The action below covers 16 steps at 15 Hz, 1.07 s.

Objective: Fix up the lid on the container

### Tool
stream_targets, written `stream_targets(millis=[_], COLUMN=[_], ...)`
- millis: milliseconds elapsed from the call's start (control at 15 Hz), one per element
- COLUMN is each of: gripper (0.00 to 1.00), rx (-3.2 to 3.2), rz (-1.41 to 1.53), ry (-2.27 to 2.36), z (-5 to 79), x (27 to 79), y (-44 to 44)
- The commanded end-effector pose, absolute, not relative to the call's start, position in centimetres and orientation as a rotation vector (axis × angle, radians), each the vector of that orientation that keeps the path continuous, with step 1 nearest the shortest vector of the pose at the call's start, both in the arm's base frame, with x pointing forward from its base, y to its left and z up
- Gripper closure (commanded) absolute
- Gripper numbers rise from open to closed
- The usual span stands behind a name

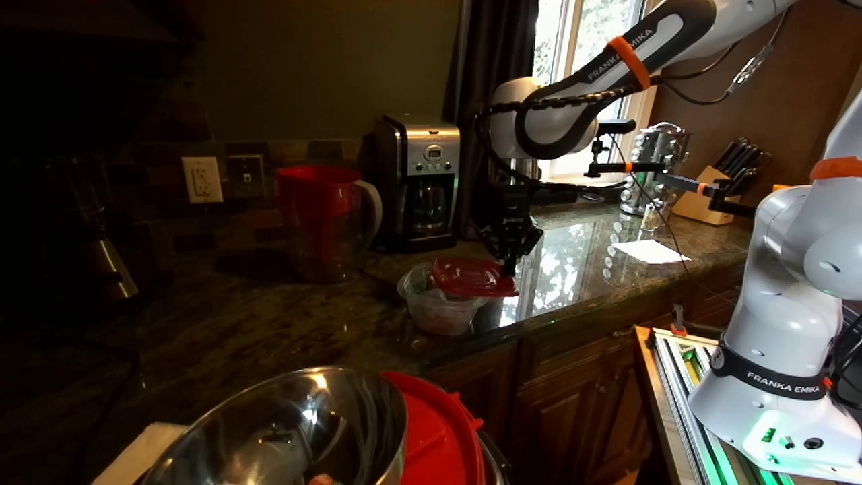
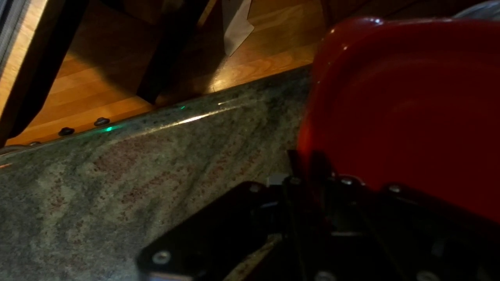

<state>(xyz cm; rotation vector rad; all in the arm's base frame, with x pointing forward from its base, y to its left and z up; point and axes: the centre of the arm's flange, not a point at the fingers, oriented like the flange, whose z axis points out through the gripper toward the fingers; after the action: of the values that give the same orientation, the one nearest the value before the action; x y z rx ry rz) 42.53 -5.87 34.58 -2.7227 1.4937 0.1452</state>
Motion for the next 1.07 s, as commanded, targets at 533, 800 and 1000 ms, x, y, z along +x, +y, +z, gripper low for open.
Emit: stream_targets(millis=[533, 800, 1000], gripper=[0.98, 0.98, 0.98], rx=[-2.64, -2.553, -2.453], rz=[-0.034, 0.027, 0.074], ry=[1.469, 1.458, 1.479], z=[36.2, 36.0, 35.7], x=[43.1, 43.7, 43.7], y=[-3.9, -3.1, -2.8])
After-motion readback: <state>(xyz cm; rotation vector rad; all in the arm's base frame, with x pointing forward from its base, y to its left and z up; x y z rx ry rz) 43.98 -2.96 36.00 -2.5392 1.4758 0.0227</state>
